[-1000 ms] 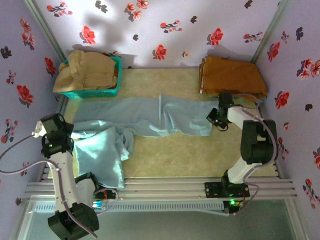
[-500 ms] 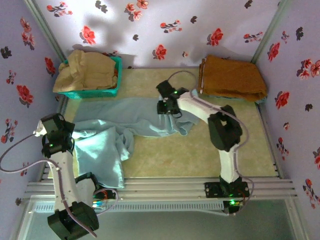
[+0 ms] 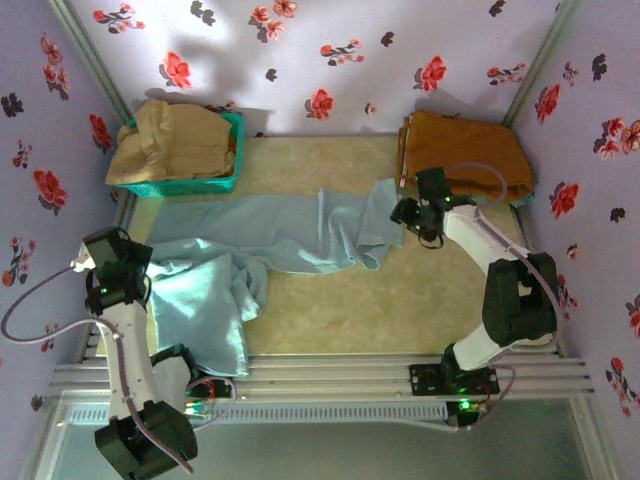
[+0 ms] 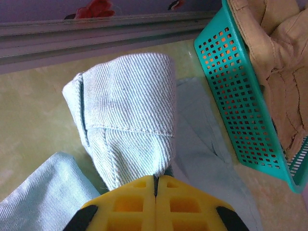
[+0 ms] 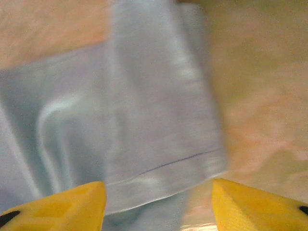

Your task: Fold and stack the trousers

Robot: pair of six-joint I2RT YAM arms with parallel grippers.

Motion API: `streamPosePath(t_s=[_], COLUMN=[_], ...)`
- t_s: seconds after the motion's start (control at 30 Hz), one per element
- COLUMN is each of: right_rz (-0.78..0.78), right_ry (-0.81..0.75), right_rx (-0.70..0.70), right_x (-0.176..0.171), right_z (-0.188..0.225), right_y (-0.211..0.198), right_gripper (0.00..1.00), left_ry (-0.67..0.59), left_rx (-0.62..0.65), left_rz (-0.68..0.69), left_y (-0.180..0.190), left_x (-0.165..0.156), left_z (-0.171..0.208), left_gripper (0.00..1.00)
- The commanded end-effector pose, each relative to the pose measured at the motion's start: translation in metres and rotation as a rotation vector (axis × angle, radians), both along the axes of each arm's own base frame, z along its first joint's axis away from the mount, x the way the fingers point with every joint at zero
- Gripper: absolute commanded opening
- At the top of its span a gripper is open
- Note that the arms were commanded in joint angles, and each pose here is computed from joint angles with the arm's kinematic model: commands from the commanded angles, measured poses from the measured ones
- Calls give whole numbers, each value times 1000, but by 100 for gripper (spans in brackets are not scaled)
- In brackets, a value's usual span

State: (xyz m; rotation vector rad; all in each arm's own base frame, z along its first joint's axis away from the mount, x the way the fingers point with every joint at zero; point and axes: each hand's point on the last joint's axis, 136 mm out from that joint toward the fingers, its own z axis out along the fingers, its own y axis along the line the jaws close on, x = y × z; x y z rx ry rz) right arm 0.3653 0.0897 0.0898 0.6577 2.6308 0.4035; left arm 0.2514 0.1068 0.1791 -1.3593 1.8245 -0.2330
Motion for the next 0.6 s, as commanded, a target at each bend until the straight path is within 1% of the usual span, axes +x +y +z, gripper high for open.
streamPosePath(t_s=[0.0,0.1,0.17,0.23,0.3,0.4,0.47,0.5,0.57], right_rz=[-23,-76,-109,-124,-141,-151,-159,-159,-153], right_ry=[4,45,85,100,120,133,128,119,107], right_rx=[147,178,222,245,256,246,222,216,208], right_x=[4,13,18,21,22,23,22,22,23], right_z=[-8,-27,-44,-54,-64,-71,-69,-67,-63], right_y=[20,12,13,16,17,15,11,9,8], right_gripper=[73,73,70,67,63,49,35,31,21], left_ry=[-12,-17,-18,-19,-18,-22,-22,-24,-27], left_rx=[-7,-4,-3,-2,0,1,6,7,8], left_rz=[-15,-17,-17,-17,-17,-16,-17,-16,-17], left_y=[-2,-2,-2,-2,-2,-2,-2,-1,-1], left_x=[3,3,3,3,2,2,2,2,3], left_z=[0,3,4,5,5,6,7,8,9], left_gripper=[0,0,0,0,0,0,0,0,0])
